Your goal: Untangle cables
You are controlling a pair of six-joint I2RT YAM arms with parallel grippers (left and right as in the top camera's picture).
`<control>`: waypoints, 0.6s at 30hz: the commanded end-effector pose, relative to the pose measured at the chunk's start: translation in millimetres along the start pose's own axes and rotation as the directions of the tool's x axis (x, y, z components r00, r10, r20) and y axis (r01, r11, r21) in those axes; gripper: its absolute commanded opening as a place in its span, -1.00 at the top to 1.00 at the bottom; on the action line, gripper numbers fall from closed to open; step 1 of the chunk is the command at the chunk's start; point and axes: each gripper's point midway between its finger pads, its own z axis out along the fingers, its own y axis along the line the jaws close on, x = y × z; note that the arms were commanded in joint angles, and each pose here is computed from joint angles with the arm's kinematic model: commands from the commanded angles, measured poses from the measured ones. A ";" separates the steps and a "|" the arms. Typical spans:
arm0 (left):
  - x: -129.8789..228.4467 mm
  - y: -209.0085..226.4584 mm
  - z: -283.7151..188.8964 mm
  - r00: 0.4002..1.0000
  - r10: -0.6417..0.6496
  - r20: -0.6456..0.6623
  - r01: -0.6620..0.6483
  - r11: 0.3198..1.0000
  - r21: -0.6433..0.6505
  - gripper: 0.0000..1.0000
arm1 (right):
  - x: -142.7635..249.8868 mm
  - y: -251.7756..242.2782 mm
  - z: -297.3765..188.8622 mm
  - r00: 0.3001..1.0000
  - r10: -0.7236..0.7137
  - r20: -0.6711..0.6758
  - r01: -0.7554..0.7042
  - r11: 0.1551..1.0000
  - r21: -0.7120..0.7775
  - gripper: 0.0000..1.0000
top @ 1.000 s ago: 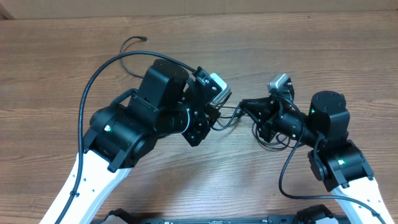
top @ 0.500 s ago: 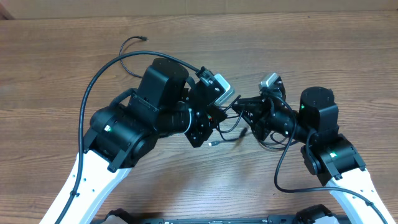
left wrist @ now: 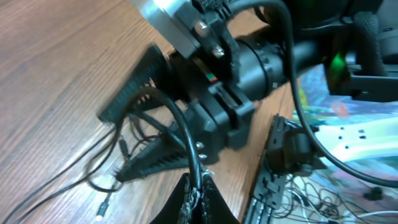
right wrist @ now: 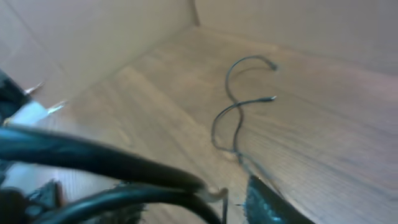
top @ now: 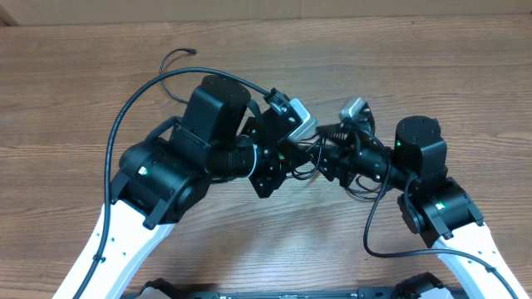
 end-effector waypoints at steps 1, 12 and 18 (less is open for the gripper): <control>-5.5 -19.9 -7.2 1.000 0.003 0.028 -0.006 0.995 0.100 0.91 | -12.5 -20.4 0.0 0.999 -0.029 0.043 0.024 0.992 0.122 -0.29; -6.2 -25.0 -7.8 0.999 0.004 0.032 -0.008 0.991 0.130 0.92 | -31.3 2.7 5.7 0.989 -0.084 0.119 0.088 0.996 -0.026 -0.18; -5.0 -24.2 -7.8 1.000 0.002 0.027 -0.006 0.992 0.126 0.92 | -34.5 0.9 8.2 0.987 -0.093 0.132 0.098 0.995 -0.025 0.92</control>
